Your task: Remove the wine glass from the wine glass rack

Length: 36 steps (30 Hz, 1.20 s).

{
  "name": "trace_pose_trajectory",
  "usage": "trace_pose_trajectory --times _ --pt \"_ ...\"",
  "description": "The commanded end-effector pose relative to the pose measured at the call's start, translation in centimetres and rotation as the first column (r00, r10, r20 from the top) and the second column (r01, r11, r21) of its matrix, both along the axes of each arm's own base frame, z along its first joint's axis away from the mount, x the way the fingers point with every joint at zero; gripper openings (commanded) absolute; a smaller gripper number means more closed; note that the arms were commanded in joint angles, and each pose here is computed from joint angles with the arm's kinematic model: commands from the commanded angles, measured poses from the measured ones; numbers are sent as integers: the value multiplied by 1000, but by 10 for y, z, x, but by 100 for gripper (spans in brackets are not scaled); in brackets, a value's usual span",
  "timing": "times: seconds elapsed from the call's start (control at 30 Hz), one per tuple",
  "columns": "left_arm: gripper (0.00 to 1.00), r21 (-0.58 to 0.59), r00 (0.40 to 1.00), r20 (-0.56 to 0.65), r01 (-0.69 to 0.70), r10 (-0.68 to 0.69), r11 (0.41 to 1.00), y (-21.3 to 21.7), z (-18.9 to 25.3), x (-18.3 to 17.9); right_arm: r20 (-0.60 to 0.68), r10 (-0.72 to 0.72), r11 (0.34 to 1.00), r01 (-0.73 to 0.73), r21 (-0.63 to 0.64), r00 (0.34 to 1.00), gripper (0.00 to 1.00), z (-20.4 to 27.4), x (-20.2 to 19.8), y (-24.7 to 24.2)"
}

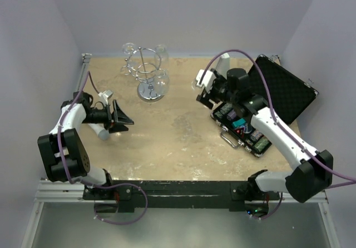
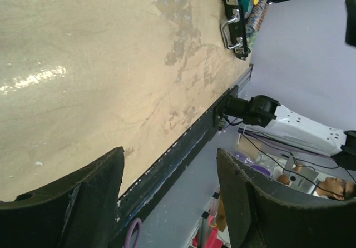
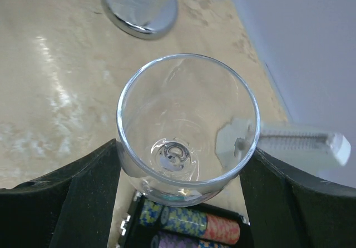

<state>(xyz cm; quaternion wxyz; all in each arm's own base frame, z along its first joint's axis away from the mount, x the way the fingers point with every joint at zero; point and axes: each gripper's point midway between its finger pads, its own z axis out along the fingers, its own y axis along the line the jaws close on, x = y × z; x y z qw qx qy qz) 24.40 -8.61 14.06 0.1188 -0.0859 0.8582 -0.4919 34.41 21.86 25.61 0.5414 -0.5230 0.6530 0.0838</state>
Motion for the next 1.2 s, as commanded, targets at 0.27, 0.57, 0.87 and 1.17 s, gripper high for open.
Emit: trace_pose_trajectory --times 0.27,0.57,0.87,1.17 --pt "68 322 926 369 -55 -72 945 38 6 38 50 -112 963 96 251 992 57 33 88 -46" --pt "70 413 774 622 -194 -120 890 48 40 52 39 -150 938 129 322 988 57 15 115 -58" --pt "69 438 761 645 -296 -67 849 61 36 59 15 -154 928 139 345 988 57 -3 127 -60" --pt "68 401 775 632 -347 18 848 65 36 71 -4 -174 924 165 344 985 57 -18 125 -64"
